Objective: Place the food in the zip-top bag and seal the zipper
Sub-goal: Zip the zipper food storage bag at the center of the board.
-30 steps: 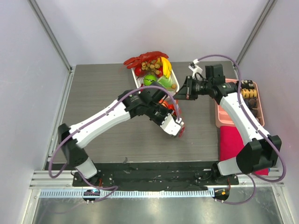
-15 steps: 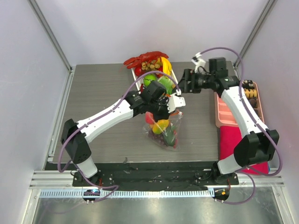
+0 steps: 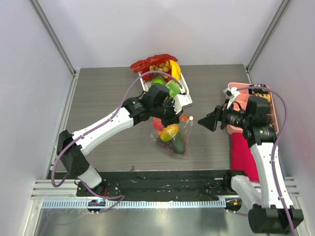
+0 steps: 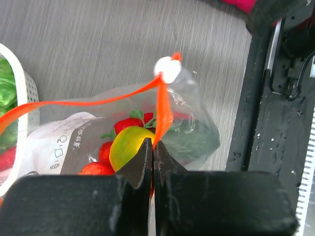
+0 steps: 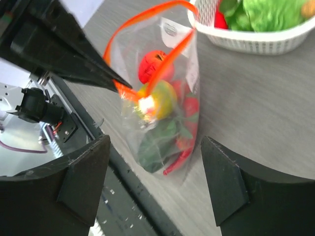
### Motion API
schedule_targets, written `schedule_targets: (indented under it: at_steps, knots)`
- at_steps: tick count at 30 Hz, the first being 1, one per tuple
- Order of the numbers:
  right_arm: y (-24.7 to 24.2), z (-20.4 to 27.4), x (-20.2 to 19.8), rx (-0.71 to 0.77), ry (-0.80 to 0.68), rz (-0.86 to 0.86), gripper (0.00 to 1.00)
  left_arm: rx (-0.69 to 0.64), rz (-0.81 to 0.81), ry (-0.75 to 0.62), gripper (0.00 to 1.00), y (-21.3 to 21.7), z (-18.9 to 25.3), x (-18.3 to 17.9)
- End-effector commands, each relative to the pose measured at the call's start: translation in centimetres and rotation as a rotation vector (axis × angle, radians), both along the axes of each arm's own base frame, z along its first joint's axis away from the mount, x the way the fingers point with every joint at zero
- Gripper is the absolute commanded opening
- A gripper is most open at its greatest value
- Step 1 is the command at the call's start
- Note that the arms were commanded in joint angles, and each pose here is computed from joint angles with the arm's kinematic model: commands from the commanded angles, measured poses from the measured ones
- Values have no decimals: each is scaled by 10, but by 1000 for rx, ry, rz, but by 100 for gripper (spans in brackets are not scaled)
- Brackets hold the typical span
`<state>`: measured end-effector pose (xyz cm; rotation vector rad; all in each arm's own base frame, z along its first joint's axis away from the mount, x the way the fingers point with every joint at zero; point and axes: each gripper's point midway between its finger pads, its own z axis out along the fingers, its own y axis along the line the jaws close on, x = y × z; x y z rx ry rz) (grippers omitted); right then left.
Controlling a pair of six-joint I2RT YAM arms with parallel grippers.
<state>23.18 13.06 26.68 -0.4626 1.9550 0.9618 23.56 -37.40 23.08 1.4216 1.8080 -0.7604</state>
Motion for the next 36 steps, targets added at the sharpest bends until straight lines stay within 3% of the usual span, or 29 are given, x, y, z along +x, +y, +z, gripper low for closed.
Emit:
schedule_targets:
  at_steps: [1,11,17,25,36]
  knots:
    - [12,28,7,26,-240,55,77,-137,2,-40,0,-13,56,1]
    - [51,-9,7,-47,-266,182,71,-141,-25,-33,0,-7,52,-9]
    - [51,-23,14,-109,-281,218,72,-75,-118,-9,0,6,30,-29]
    - [53,-30,7,-138,-317,272,72,-27,-100,1,0,10,11,-26]
    - [65,-41,10,-147,-336,316,64,6,-166,11,0,16,-2,-36]
